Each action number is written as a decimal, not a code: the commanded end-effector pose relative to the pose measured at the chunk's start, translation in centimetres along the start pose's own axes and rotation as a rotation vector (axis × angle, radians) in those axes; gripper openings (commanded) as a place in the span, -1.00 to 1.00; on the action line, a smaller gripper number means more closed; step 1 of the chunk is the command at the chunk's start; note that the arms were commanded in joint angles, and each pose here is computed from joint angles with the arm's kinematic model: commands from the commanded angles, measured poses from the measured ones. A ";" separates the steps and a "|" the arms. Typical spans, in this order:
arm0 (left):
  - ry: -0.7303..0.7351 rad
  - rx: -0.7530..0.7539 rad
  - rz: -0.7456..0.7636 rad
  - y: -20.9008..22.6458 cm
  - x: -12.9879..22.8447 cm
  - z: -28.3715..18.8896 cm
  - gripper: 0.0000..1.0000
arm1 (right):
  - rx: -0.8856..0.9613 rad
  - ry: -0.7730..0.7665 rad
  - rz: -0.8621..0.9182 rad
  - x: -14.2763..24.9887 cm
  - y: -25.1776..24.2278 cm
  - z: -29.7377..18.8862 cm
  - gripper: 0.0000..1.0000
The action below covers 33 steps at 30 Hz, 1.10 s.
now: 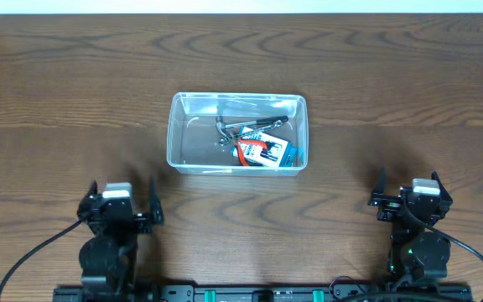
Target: Pack container
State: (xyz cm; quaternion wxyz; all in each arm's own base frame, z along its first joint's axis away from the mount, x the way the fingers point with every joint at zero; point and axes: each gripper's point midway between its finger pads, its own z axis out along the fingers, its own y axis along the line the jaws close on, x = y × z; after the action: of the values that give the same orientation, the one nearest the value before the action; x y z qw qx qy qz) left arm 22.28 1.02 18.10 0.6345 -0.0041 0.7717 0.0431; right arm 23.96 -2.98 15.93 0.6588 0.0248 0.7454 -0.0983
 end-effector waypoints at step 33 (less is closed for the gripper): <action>-0.036 0.080 -0.083 -2.1 3.9 2.8 0.96 | 0.010 -0.001 0.018 0.2 -0.2 0.0 0.98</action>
State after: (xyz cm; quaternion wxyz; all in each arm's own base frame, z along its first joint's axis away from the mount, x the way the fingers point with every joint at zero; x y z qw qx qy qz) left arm 24.43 -0.73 15.46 0.6695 -0.0086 0.7426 -0.0154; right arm 23.96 -3.01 15.90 0.6586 0.0265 0.7456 -0.0980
